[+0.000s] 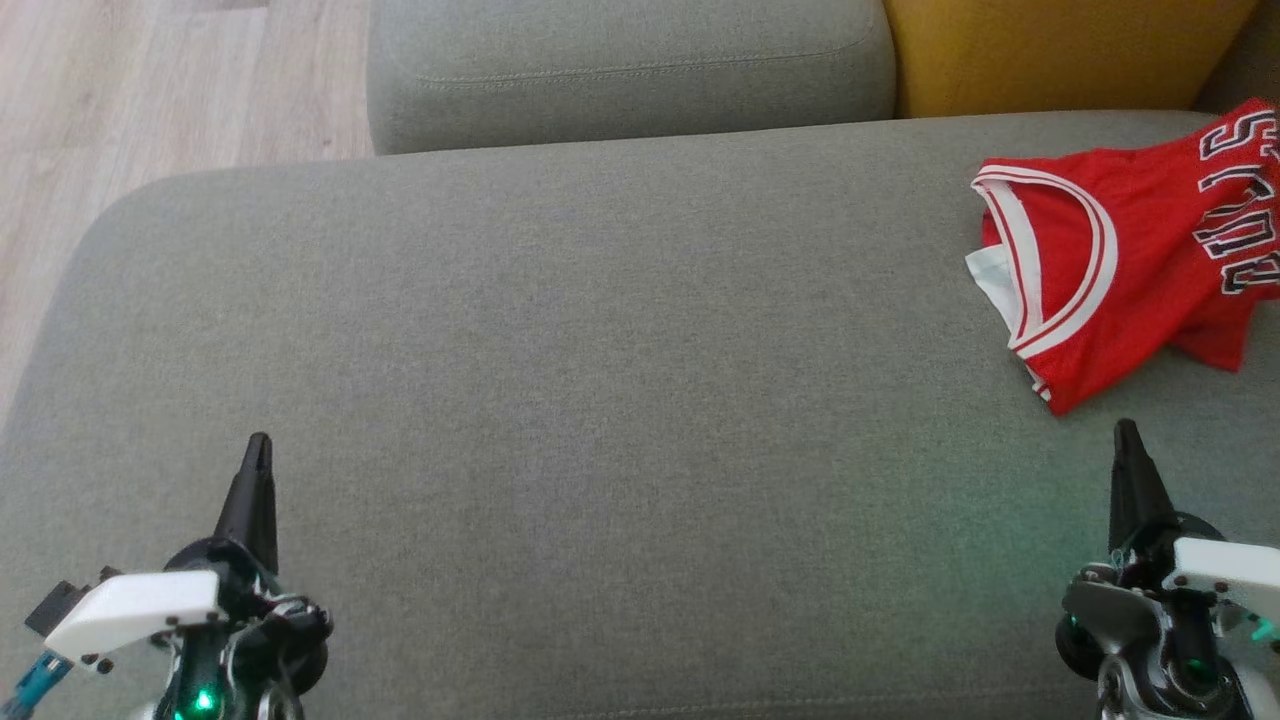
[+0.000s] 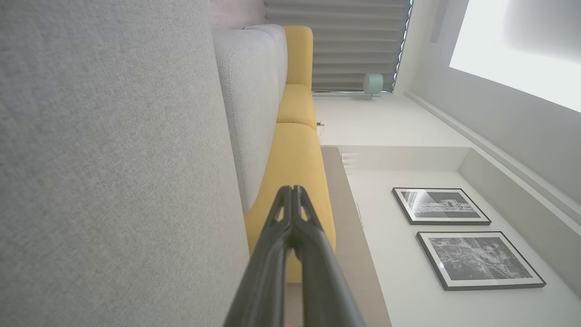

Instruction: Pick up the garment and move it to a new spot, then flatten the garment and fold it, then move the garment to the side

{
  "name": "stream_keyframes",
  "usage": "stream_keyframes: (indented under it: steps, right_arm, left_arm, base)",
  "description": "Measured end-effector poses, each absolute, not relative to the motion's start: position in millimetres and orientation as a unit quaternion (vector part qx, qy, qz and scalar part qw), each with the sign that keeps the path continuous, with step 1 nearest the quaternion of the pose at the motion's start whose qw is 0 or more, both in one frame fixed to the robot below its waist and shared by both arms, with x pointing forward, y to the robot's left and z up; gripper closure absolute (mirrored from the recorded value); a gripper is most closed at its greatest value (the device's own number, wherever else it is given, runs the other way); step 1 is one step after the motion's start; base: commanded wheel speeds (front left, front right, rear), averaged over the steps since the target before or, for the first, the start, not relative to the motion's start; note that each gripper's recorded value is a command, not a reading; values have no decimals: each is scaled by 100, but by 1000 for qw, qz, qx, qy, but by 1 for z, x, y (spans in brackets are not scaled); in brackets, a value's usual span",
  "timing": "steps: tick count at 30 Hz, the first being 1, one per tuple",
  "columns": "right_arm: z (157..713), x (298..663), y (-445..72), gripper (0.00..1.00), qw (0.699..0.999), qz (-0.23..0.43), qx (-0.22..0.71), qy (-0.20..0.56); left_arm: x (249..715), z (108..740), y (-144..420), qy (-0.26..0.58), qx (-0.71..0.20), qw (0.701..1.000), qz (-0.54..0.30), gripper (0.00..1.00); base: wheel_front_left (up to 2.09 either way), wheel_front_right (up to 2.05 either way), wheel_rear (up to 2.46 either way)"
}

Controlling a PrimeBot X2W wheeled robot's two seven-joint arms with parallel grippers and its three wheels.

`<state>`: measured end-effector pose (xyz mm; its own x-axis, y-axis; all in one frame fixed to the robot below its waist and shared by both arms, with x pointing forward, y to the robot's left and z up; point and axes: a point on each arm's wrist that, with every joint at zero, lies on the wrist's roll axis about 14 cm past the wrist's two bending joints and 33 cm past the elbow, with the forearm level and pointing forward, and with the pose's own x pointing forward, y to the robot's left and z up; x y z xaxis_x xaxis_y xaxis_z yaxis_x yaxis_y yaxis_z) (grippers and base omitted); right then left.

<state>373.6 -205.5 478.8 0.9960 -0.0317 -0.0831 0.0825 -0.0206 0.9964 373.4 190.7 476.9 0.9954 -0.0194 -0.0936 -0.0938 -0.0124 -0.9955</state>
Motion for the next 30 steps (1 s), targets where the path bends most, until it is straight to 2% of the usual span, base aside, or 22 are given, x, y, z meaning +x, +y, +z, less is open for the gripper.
stream_keyframes:
  steps: [30]
  right_arm:
    - [479, 373, -206, 100, 699, -40, 714, 18]
  left_arm:
    - [373, 477, 192, 38, -712, 701, 28, 100]
  base:
    - [0, 0, 0]
